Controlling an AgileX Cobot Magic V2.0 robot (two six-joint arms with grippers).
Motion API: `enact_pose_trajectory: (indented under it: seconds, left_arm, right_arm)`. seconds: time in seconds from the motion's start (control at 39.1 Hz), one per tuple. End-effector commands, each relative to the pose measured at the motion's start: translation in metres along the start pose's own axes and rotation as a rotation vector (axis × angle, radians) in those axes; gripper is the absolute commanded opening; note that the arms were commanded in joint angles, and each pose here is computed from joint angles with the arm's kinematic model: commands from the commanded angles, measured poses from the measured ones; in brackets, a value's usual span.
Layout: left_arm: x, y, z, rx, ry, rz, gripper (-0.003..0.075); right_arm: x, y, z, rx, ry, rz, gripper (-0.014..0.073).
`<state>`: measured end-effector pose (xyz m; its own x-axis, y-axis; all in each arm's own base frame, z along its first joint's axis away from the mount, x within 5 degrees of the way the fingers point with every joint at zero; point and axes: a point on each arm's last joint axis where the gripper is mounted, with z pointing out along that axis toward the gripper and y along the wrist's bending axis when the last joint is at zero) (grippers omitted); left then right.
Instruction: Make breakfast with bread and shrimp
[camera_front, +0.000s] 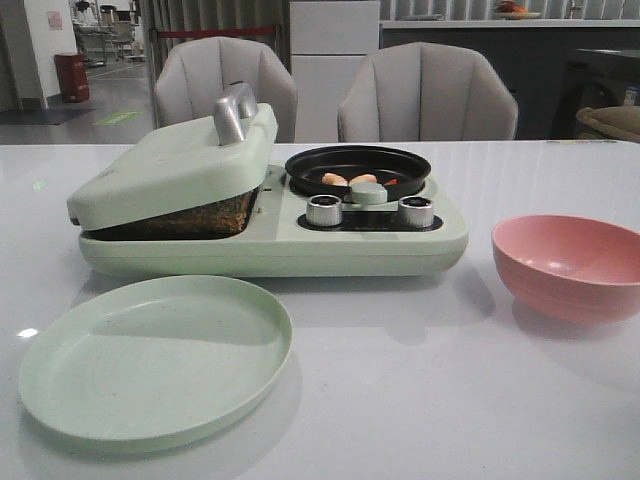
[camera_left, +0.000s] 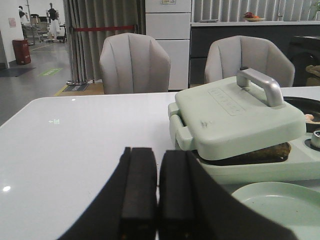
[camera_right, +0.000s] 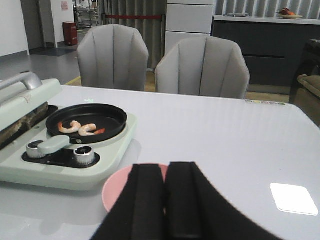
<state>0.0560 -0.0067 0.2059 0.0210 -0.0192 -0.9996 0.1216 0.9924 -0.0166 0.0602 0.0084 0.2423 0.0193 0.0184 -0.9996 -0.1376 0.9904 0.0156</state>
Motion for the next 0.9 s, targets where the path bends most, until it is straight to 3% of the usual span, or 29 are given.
enact_pose_trajectory:
  seconds: [0.0,0.38,0.87]
  left_arm:
    - [-0.001,0.000,-0.001,0.005,-0.076,-0.023,0.0114]
    - [-0.001,0.000,-0.001,0.005,-0.076,-0.023,0.0114]
    - [-0.001,0.000,-0.001,0.005,-0.076,-0.023,0.0114]
  right_arm:
    - [-0.006,-0.001,-0.003,0.018,-0.105,-0.017,0.0135]
    - [0.023,-0.003,-0.009,0.043,-0.176,-0.014,0.0135]
    - [0.024,-0.003,-0.009,0.043,-0.164,-0.014,0.0135]
